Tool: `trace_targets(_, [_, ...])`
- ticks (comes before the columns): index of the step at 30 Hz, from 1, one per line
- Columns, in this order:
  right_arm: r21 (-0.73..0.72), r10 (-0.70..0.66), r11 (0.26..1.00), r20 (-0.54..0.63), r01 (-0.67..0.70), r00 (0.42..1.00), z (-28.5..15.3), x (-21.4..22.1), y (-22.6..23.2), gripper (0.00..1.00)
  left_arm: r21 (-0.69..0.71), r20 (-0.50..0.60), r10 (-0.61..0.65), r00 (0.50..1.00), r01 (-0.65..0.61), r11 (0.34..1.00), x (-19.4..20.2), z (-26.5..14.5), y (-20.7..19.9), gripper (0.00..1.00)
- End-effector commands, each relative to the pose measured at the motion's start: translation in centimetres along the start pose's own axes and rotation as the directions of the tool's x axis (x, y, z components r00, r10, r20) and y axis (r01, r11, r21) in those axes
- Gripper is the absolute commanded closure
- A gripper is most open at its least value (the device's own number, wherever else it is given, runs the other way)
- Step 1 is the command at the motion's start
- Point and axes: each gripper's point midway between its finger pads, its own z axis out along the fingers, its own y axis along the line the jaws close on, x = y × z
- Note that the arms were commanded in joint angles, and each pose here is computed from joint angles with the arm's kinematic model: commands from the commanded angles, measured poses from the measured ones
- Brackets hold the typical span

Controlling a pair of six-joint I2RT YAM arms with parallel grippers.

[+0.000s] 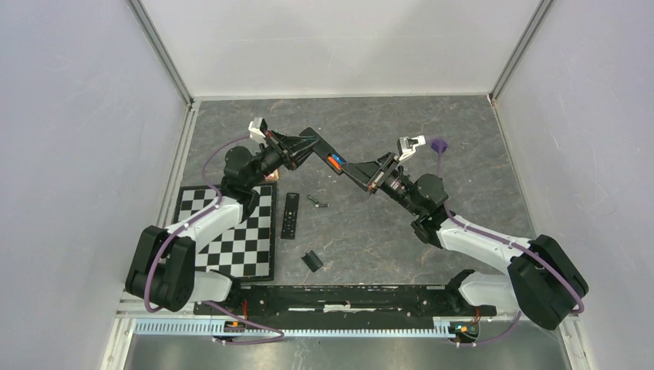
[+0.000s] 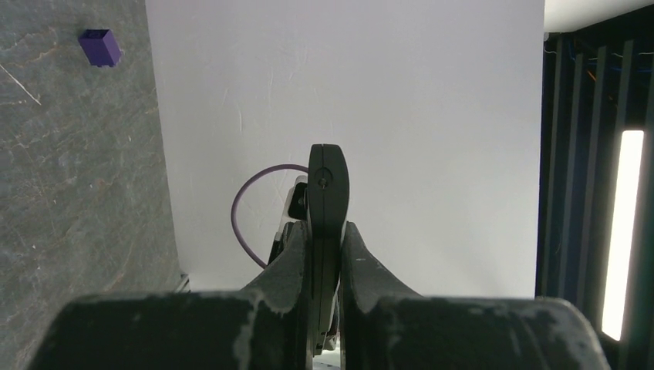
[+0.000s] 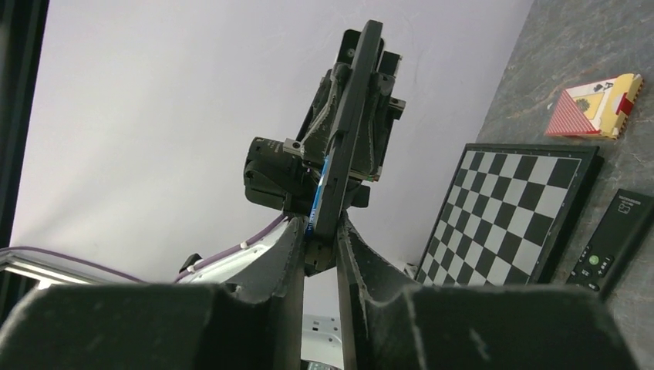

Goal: Load the batteries into the remote control
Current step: Load the battery into the remote control.

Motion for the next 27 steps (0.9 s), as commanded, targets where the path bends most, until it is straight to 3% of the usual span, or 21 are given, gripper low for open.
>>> trace_targets(1, [0.179,0.02,0.984,-0.047,-0.011,0.999,0.3,0.9,-3.9,0.77,0.178,-0.077,0.142,0.987,-0.127,0.976,2.4,-0.2,-6.1,0.98])
trace_targets(3, [0.21,0.015,0.978,-0.064,-0.001,0.998,0.1,1.1,-4.5,0.64,0.175,-0.076,0.196,0.978,-0.181,0.968,2.5,-0.2,-6.0,0.98])
trace_targets(6, [0.178,-0.044,0.982,-0.063,0.055,0.997,-0.3,0.9,-3.7,0.3,0.131,-0.072,0.289,0.955,-0.278,0.952,2.3,-0.2,-5.0,0.98])
trace_targets(8, [0.108,-0.1,0.989,-0.05,0.105,0.994,-0.4,0.5,-2.0,0.19,0.09,-0.069,0.341,0.938,-0.334,0.938,1.8,-0.2,-4.1,0.98])
trace_targets(11, [-0.041,-0.143,0.989,-0.021,0.142,0.989,-0.9,0.2,1.2,0.12,0.053,-0.074,0.386,0.92,-0.383,0.922,1.2,-0.5,-2.7,0.98])
trace_targets(18, [-0.067,-0.161,0.985,-0.018,0.16,0.987,-0.8,0.1,1.6,0.11,0.087,-0.11,0.419,0.901,-0.412,0.907,1.6,-0.8,-2.6,0.98])
trace_targets(27, [0.067,-0.221,0.971,-0.092,0.228,0.971,1.4,0.2,-1.1,0.47,0.094,-0.123,0.421,0.899,-0.412,0.906,2.0,-1.1,-2.7,0.98])
